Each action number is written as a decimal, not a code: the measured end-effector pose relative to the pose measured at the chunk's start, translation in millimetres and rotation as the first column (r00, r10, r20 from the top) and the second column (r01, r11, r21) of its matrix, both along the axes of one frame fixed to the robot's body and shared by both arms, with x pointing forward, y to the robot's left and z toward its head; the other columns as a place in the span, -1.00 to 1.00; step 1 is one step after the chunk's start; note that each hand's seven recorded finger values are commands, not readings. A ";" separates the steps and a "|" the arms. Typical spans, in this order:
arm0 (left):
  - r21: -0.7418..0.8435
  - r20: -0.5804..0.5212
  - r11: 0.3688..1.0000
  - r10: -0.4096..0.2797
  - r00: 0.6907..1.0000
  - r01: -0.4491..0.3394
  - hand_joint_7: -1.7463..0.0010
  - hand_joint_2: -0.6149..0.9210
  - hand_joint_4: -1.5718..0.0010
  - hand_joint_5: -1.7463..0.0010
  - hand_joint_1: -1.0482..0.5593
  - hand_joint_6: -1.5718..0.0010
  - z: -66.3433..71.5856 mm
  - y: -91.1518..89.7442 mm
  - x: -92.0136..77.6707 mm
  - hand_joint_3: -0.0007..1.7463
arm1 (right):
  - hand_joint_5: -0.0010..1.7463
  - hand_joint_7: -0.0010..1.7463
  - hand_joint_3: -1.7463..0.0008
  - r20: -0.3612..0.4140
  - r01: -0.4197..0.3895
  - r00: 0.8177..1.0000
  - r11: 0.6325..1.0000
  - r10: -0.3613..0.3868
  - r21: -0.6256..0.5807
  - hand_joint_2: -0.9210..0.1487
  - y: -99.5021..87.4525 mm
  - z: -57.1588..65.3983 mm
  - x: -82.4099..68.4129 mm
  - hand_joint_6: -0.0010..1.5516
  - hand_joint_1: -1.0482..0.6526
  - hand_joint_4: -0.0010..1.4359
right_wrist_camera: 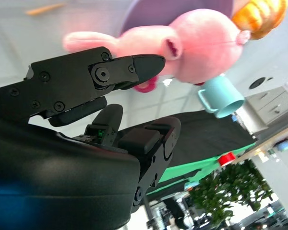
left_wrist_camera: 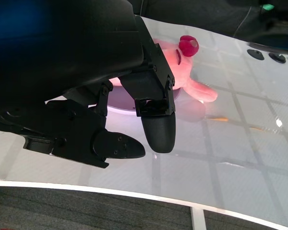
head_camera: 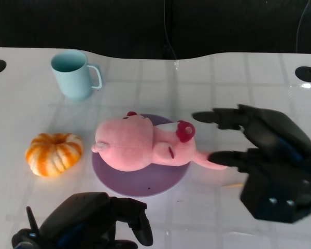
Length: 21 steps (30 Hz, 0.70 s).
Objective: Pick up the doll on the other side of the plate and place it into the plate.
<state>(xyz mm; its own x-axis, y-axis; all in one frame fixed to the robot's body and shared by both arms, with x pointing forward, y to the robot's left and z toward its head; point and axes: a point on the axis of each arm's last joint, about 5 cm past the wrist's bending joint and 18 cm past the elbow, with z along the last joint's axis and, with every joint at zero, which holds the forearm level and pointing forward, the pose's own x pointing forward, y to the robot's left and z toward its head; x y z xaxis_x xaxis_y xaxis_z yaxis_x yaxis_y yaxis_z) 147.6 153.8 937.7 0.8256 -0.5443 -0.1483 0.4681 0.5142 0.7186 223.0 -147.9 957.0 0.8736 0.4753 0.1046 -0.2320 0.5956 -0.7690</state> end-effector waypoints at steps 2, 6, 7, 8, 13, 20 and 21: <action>0.000 0.001 1.000 0.000 1.000 0.000 -0.01 1.00 0.10 -0.66 0.07 -0.03 0.1 0.1 0.1 -0.72 | 0.01 -0.86 0.86 -0.014 0.025 1.000 1.000 -0.025 -0.015 -1.00 -10.5 -4.4 -5.1 -0.09 -0.22 -0.32; 0.001 0.002 1.000 0.002 1.000 -0.002 -0.01 1.00 0.10 -0.67 0.07 -0.04 0.3 0.5 0.6 -0.72 | 0.04 -0.82 0.88 -0.044 0.047 0.998 0.999 -0.048 -0.013 -1.00 -29.0 -9.8 -15.8 0.06 -0.05 -0.09; 0.001 0.003 1.000 0.002 1.000 -0.002 -0.01 1.00 0.10 -0.67 0.07 -0.04 0.5 0.5 0.8 -0.72 | 0.05 -0.80 0.89 -0.051 0.049 0.997 0.999 -0.049 -0.007 -1.00 -32.5 -10.5 -18.1 0.10 0.00 -0.05; 0.001 0.004 1.000 0.002 1.000 -0.002 -0.02 1.00 0.10 -0.68 0.07 -0.04 0.6 0.5 1.0 -0.72 | 0.07 -0.78 0.90 -0.061 0.051 0.997 0.999 -0.051 -0.003 -0.99 -35.1 -11.3 -20.3 0.18 0.06 0.03; 0.001 0.006 1.000 0.004 1.000 -0.004 -0.02 1.00 0.10 -0.68 0.06 -0.03 0.8 1.1 2.3 -0.71 | 0.59 -0.64 0.81 -0.116 0.048 0.992 0.999 -0.046 0.011 -1.00 -42.4 -7.7 -31.9 0.39 0.15 0.08; 0.009 0.004 1.000 0.011 1.000 -0.011 -0.02 1.00 0.11 -0.70 0.05 -0.02 0.8 4.4 3.8 -0.71 | 0.86 0.33 -0.29 -0.189 0.049 0.981 0.999 -0.050 -0.009 -0.17 -50.4 -2.4 -41.9 0.17 0.31 0.18; 0.011 0.003 1.000 0.011 1.000 -0.011 -0.02 1.00 0.11 -0.70 0.05 -0.03 0.6 4.8 4.3 -0.71 | 0.91 0.41 -0.31 -0.200 0.051 0.978 0.999 -0.053 -0.012 -0.15 -50.8 -3.4 -42.5 0.11 0.28 0.14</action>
<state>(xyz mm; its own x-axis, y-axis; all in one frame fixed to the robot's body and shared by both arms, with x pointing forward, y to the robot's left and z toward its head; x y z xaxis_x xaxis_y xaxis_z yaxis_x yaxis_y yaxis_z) 151.9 158.6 938.3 0.8321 -0.5335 -0.1519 0.4604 0.5114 0.7256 180.5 -198.8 953.6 0.9002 0.4286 -0.0779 -0.3502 0.6056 -0.7145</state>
